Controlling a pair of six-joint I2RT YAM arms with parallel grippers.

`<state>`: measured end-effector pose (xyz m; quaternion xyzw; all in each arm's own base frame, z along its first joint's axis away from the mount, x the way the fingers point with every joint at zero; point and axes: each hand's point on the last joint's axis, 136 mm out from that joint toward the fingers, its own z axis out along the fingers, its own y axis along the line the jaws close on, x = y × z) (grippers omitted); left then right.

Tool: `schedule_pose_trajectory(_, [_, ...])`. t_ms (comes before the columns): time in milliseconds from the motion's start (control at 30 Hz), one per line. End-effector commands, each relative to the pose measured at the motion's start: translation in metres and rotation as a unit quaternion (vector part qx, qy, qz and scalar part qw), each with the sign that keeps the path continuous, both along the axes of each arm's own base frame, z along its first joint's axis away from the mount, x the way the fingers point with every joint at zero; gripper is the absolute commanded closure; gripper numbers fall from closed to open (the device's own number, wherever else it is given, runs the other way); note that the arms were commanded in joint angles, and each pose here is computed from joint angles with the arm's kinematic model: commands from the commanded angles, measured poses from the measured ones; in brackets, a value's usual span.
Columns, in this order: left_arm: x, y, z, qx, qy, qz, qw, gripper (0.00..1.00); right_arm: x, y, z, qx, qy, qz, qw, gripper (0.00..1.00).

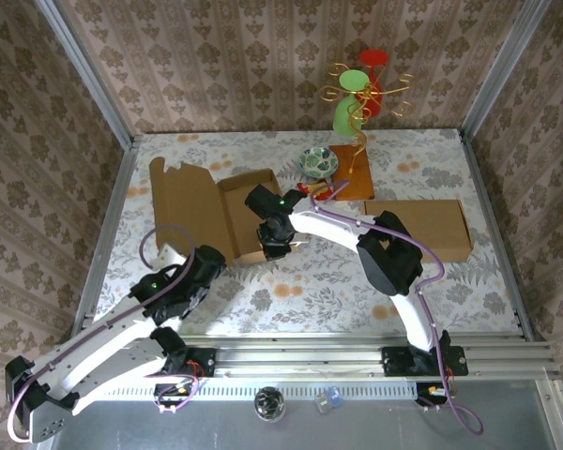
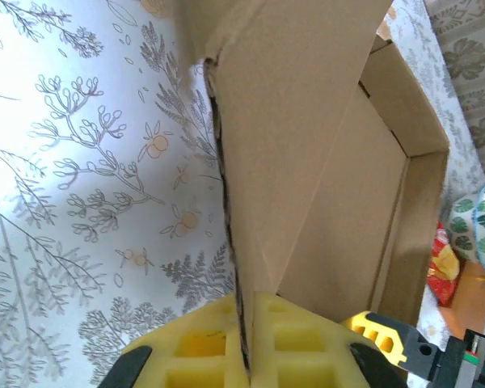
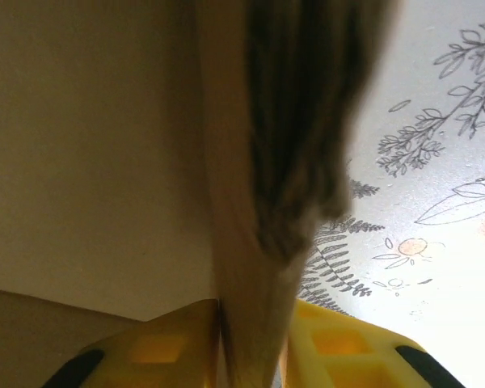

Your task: Fold the paper box

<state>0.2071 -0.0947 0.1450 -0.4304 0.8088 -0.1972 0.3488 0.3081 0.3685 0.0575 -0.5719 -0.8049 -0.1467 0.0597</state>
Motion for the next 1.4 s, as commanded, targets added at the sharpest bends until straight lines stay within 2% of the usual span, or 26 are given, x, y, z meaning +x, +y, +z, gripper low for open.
schedule_pose_trajectory(0, [-0.004, 0.008, 0.005, 0.040, 0.014, -0.024, 0.999, 1.00, -0.003, 0.003, 0.018, 0.022, -0.001, -0.035, 0.999, 0.64])
schedule_pose_trajectory(167, [-0.004, 0.016, 0.017, 0.090, 0.021, -0.059, 0.994, 1.00, 0.015, 0.004, 0.059, 0.038, -0.077, 0.001, 0.996, 0.39])
schedule_pose_trajectory(267, [-0.002, 0.023, 0.025, 0.122, 0.024, -0.086, 0.988, 1.00, 0.025, 0.002, 0.094, 0.040, -0.138, 0.040, 0.989, 0.32])
schedule_pose_trajectory(467, [0.006, 0.023, 0.038, 0.164, 0.014, -0.166, 0.972, 1.00, 0.033, -0.018, 0.134, 0.021, -0.226, 0.098, 0.969, 0.32])
schedule_pose_trajectory(600, [0.012, 0.021, 0.049, 0.199, -0.003, -0.233, 0.952, 1.00, 0.046, -0.034, 0.148, -0.001, -0.286, 0.151, 0.946, 0.34])
schedule_pose_trajectory(767, [0.016, -0.004, 0.059, 0.211, -0.049, -0.360, 0.907, 1.00, 0.067, -0.047, 0.158, -0.032, -0.366, 0.282, 0.886, 0.39])
schedule_pose_trajectory(900, [0.020, 0.002, 0.059, 0.217, -0.041, -0.403, 0.888, 1.00, 0.069, -0.065, 0.153, -0.062, -0.394, 0.378, 0.835, 0.39])
schedule_pose_trajectory(1033, [0.023, 0.002, 0.061, 0.235, -0.039, -0.454, 0.859, 1.00, 0.067, -0.084, 0.157, -0.083, -0.423, 0.444, 0.785, 0.39])
schedule_pose_trajectory(1133, [0.026, -0.001, 0.063, 0.244, -0.049, -0.490, 0.835, 1.00, 0.066, -0.102, 0.160, -0.094, -0.434, 0.470, 0.762, 0.39])
schedule_pose_trajectory(1267, [0.031, -0.005, 0.060, 0.228, -0.053, -0.533, 0.813, 1.00, 0.070, -0.128, 0.165, -0.107, -0.443, 0.478, 0.751, 0.38])
schedule_pose_trajectory(1367, [0.036, -0.008, 0.062, 0.243, -0.070, -0.552, 0.794, 1.00, 0.073, -0.145, 0.171, -0.104, -0.468, 0.473, 0.740, 0.37])
